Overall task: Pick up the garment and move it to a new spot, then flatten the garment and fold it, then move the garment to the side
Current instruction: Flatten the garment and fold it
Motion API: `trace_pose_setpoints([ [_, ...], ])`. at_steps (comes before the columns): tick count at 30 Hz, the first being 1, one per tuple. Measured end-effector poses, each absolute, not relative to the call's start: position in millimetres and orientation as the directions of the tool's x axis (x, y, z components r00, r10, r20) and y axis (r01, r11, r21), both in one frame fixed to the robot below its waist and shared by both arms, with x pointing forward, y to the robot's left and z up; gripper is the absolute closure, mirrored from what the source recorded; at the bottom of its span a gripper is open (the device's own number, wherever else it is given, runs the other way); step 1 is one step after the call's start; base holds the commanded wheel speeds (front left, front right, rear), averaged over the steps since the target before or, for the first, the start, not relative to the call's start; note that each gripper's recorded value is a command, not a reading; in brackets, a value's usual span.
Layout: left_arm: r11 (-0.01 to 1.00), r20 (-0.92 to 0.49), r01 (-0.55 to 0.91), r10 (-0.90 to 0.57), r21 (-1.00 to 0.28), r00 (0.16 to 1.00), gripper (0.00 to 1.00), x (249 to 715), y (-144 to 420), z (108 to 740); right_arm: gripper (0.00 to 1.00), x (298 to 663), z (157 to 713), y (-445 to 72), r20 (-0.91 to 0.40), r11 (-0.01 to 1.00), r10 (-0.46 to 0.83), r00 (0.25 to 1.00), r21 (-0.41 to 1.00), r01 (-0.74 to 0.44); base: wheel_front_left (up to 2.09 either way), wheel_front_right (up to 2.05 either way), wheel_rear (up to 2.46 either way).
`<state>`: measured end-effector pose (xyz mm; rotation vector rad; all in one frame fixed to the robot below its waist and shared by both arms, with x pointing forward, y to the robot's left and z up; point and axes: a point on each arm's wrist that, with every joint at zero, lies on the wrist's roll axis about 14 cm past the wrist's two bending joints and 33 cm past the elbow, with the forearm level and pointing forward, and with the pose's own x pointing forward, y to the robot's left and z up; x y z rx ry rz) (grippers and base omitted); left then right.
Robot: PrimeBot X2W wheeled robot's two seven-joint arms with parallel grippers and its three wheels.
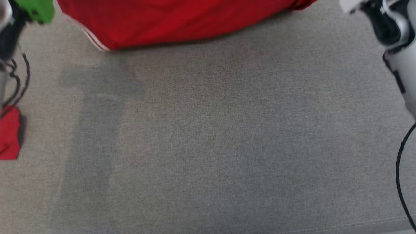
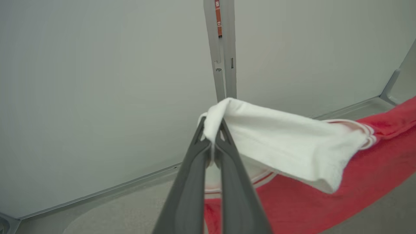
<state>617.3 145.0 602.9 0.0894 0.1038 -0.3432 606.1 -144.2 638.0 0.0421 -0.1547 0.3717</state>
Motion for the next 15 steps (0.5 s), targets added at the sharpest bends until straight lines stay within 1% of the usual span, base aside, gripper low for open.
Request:
trace_pose_setpoints([
  [3,0.942,-0.082,0.324,-0.317,0.091,0.945,1.00,649.7,145.7,618.2,1.00,634.2,652.5,-145.6,0.190,0.934,0.354,0.916,-0.029,-0.356,0.00,0.00,0.00],
  [5,0.942,-0.043,0.308,-0.305,0.137,0.951,1.00,669.7,147.1,632.1,1.00,652.6,660.8,-149.0,0.212,0.938,0.345,0.914,-0.055,-0.342,0.00,0.00,0.00],
  [8,0.949,0.024,0.288,-0.293,0.128,0.956,1.00,692.7,149.3,653.0,1.00,673.9,677.4,-150.2,0.268,0.941,0.335,0.903,-0.054,-0.333,0.00,0.00,0.00],
  [12,0.953,0.080,0.275,-0.286,0.127,0.955,1.00,714.0,147.4,668.8,1.00,696.0,691.7,-152.6,0.315,0.946,0.322,0.893,-0.071,-0.316,0.00,0.00,0.00],
  [15,0.955,0.114,0.267,-0.282,0.129,0.953,1.00,723.1,147.4,683.2,1.00,706.0,701.7,-151.3,0.345,0.947,0.316,0.884,-0.063,-0.314,0.00,0.00,0.00],
])
